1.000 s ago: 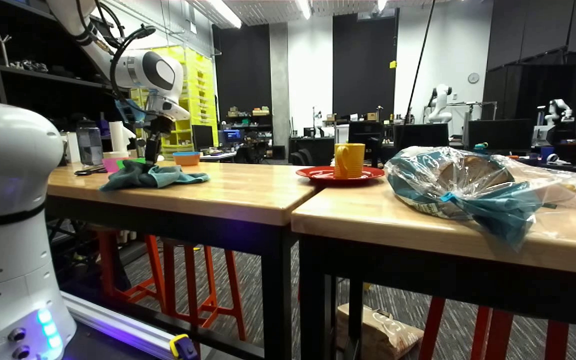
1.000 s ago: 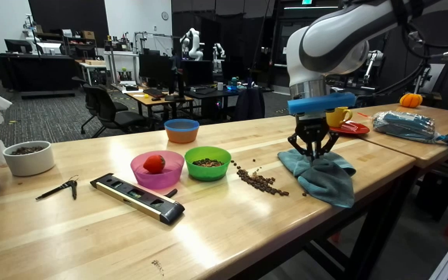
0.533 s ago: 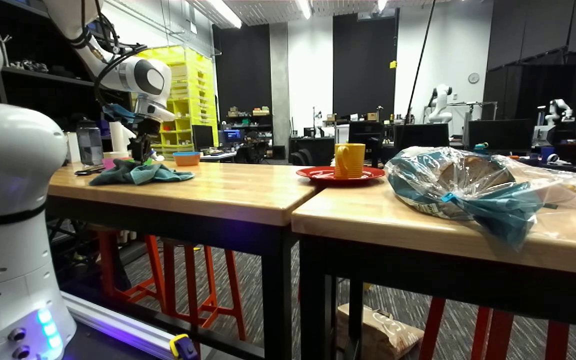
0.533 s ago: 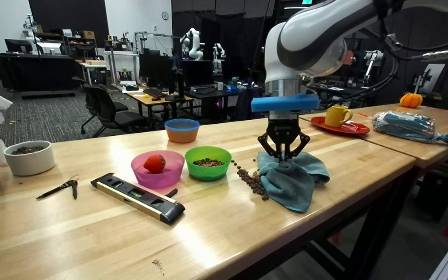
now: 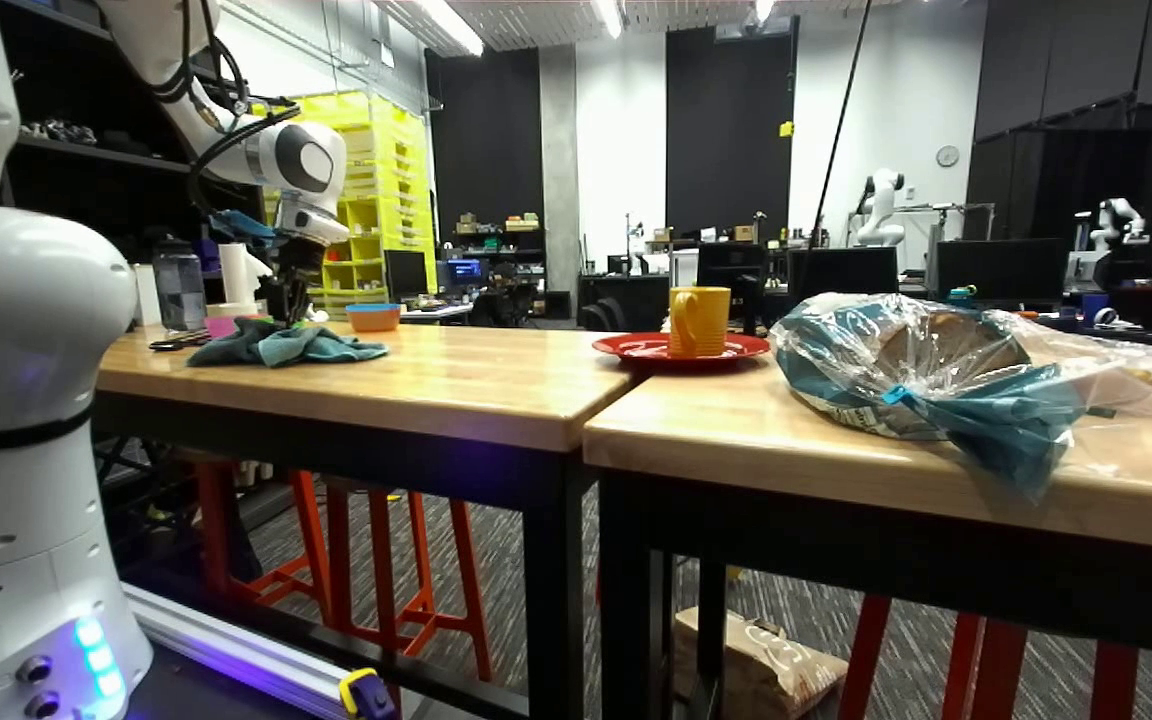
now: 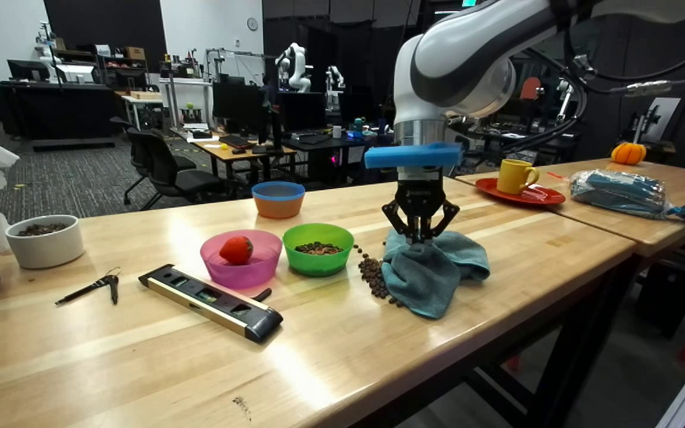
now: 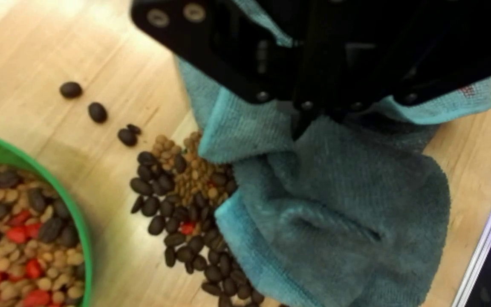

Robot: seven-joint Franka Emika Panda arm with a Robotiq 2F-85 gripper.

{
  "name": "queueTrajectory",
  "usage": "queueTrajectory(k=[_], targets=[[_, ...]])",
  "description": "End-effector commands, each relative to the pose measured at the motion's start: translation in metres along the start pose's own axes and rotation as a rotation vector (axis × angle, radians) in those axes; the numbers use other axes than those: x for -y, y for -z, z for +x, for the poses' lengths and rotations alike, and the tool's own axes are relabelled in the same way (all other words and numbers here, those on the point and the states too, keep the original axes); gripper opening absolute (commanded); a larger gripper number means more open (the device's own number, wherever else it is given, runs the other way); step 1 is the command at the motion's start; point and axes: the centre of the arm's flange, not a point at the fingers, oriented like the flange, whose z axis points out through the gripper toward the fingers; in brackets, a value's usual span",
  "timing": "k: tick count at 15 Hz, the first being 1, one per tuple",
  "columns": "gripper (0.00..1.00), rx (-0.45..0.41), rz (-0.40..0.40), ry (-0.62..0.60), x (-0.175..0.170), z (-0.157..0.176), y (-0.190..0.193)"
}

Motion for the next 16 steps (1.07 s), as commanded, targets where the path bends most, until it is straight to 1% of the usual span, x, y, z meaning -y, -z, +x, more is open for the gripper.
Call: queueTrajectory(k=[1,3,5,9,12,16], targets=[[0.02,-0.018,-0.007,-0.037,-0.009,0.005,0.010],[0.02,-0.030,-0.016,-0.039,-0.016,0.010,0.016],[0.02,-0.027,-0.039,-0.010,-0.027,0.015,0.023],[0.02,-0.025,-0.033,0.090,-0.055,0.032,0.041],[0.02,-0.069,-0.007,0.153,-0.075,0.050,0.060],[0.02,-0.160,-0.014,0.216,-0.088,0.078,0.080]])
